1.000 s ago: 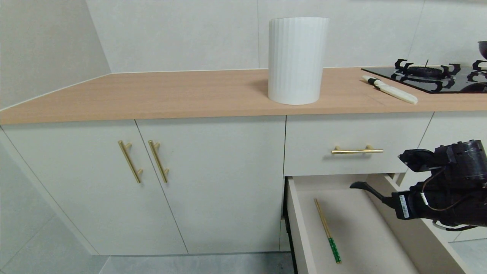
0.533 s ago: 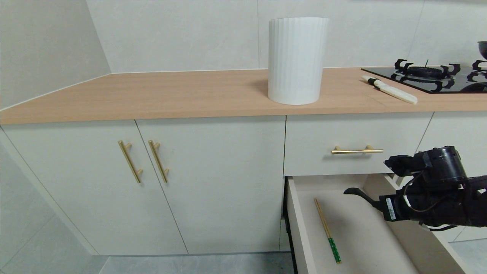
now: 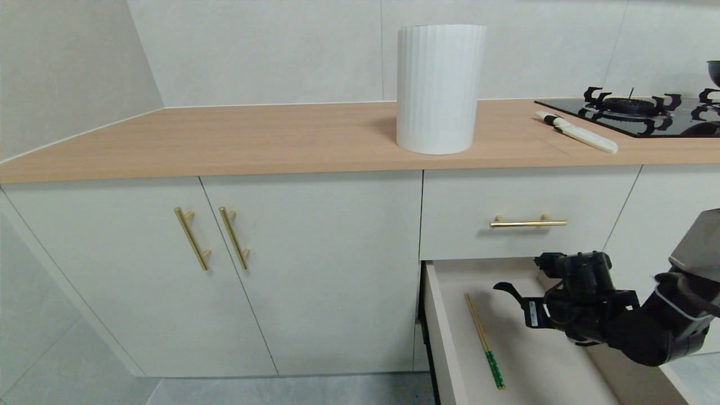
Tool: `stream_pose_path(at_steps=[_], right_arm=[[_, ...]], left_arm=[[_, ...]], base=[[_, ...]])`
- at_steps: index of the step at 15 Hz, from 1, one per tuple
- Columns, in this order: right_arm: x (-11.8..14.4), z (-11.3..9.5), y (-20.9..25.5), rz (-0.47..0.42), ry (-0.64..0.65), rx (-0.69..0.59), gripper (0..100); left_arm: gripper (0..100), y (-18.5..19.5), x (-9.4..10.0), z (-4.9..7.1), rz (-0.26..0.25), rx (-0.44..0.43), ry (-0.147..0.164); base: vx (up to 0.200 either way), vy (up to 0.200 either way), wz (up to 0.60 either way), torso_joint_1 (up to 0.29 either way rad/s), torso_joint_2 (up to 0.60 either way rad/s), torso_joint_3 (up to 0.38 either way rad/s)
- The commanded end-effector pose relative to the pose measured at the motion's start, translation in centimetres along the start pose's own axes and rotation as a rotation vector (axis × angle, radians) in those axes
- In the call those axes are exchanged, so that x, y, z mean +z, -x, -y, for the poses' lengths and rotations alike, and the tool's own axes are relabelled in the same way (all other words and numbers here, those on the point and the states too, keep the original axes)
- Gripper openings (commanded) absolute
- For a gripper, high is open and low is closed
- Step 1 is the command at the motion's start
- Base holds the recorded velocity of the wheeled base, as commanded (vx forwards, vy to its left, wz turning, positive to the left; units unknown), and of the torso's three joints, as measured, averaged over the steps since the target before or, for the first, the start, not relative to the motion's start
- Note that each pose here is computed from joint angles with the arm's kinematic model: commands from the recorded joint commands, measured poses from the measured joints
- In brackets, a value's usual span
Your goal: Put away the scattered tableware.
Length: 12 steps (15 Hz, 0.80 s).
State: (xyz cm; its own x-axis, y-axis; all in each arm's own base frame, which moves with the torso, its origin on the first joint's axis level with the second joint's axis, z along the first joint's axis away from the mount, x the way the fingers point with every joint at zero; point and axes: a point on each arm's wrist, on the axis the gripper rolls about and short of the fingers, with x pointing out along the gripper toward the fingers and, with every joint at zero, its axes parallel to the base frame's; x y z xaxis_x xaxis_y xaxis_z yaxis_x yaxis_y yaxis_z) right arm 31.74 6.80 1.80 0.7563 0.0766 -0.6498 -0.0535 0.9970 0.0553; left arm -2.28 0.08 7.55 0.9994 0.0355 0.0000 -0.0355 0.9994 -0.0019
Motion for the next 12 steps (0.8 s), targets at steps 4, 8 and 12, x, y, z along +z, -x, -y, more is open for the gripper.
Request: stream_pose_path(at_steps=[4, 8, 12], right_arm=[[-3.0, 0.2, -2.1, -0.114, 0.011, -0.02, 0], [-4.2, 0.4, -2.3, -0.161, 0.039, -0.023, 0], [-5.8, 0.4, -3.6, -0.222, 0.064, -0.028, 0]], left_arm=[[100, 0.0, 0.0, 0.0, -0.002, 0.001, 0.001], [100, 0.0, 0.0, 0.0, -0.002, 0.001, 0.001], [100, 0.0, 0.0, 0.0, -0.002, 0.001, 0.0]], base=[[0.0, 0.0, 0.0, 0.0, 0.0, 0.0], [0.0, 0.0, 0.0, 0.0, 0.0, 0.0], [0.0, 0.0, 0.0, 0.0, 0.0, 0.0]])
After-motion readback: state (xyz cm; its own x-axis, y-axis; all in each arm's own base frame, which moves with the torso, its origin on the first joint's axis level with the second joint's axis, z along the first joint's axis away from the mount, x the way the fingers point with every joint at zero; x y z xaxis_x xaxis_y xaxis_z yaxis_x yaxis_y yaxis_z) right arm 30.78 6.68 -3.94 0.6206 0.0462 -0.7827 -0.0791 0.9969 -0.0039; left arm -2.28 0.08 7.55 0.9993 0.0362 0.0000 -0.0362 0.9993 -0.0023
